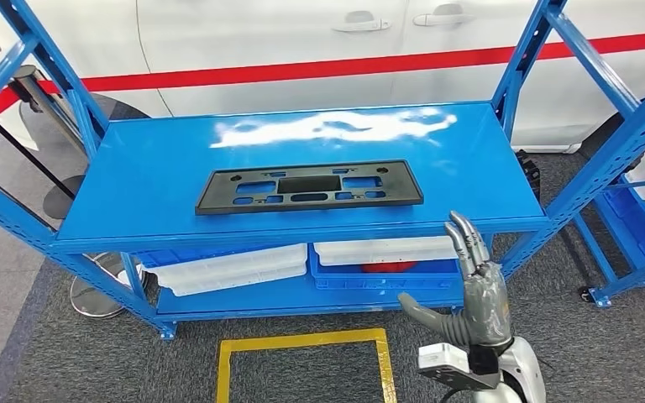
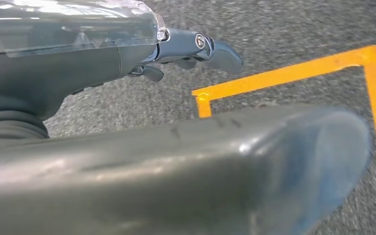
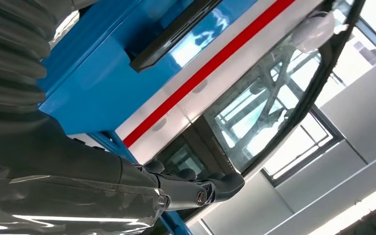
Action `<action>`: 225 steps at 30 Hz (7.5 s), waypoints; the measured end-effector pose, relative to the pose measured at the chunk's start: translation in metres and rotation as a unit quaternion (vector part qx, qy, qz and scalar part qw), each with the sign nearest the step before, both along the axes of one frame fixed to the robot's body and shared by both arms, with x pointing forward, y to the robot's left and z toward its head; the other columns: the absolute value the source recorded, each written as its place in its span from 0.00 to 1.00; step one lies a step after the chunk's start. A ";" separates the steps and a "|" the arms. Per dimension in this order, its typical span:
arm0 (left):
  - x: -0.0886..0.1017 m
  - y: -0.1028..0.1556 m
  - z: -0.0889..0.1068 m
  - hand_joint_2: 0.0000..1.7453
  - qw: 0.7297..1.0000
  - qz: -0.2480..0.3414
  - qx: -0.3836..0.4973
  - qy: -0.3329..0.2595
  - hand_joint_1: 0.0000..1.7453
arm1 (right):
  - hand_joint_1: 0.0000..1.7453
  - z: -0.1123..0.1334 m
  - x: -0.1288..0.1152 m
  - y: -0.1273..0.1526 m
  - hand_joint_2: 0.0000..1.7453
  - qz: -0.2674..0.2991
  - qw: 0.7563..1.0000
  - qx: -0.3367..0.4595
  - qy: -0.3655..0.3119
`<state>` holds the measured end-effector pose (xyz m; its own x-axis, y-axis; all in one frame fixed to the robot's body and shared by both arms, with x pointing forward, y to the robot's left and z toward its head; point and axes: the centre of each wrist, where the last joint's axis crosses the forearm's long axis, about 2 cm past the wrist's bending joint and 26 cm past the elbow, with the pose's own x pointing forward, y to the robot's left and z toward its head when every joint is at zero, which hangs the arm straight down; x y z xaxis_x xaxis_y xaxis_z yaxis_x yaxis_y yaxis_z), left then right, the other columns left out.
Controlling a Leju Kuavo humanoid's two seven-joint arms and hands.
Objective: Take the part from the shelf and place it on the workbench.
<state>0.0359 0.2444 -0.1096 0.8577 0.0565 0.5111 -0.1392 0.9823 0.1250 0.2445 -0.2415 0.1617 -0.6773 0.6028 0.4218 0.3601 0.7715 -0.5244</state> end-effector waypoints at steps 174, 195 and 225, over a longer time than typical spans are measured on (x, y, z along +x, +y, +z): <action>0.002 -0.011 0.002 0.00 0.989 0.122 0.029 0.085 0.00 | 1.00 0.006 -0.062 -0.033 1.00 0.167 0.925 0.341 0.022; 0.003 -0.002 0.001 0.00 0.979 0.180 0.039 0.087 0.00 | 1.00 0.000 -0.074 -0.010 1.00 0.159 0.919 0.360 0.036; 0.002 -0.006 0.002 0.00 0.960 0.250 0.040 0.118 0.00 | 1.00 -0.007 -0.047 0.040 1.00 0.214 0.897 0.380 0.072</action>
